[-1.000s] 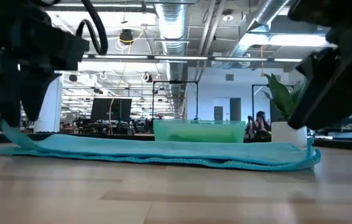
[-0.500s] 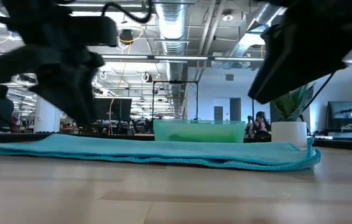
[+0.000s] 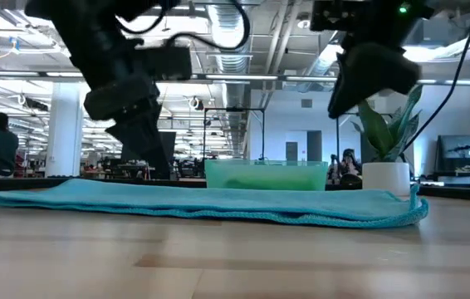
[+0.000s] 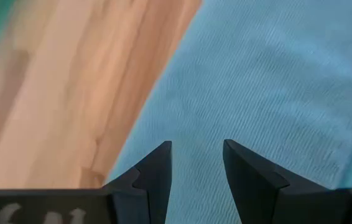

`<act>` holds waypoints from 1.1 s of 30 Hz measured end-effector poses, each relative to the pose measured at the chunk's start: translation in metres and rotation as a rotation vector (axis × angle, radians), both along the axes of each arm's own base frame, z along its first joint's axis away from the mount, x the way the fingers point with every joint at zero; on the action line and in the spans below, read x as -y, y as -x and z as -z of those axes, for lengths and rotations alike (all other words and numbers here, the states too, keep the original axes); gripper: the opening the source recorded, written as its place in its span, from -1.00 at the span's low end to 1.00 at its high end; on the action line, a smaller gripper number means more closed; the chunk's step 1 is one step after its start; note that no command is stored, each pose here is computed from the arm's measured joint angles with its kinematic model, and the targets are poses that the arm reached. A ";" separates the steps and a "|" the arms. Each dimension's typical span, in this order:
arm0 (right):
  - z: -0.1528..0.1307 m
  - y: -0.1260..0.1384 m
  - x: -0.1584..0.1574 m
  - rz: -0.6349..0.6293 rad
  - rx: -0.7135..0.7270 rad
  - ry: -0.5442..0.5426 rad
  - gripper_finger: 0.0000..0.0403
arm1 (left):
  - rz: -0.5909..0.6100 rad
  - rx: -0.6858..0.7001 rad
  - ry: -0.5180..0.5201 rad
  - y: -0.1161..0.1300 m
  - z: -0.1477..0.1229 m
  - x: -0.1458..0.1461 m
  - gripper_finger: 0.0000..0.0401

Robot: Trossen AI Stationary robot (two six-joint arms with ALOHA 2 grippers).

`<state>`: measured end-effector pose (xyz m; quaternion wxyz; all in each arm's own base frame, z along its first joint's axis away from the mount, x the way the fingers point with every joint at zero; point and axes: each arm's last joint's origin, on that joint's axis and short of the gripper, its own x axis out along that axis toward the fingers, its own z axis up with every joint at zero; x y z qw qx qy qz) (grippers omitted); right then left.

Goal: Roll microfiber towels into tight, uniform cylinder then place into a basket
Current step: Fold the blue microfiber cloth

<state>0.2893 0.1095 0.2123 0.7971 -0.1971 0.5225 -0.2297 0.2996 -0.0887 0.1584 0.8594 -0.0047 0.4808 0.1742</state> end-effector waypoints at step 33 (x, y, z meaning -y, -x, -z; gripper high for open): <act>-0.013 0.017 0.006 0.145 0.048 0.003 -0.41 | -0.145 -0.174 -0.270 -0.016 0.015 -0.058 -0.32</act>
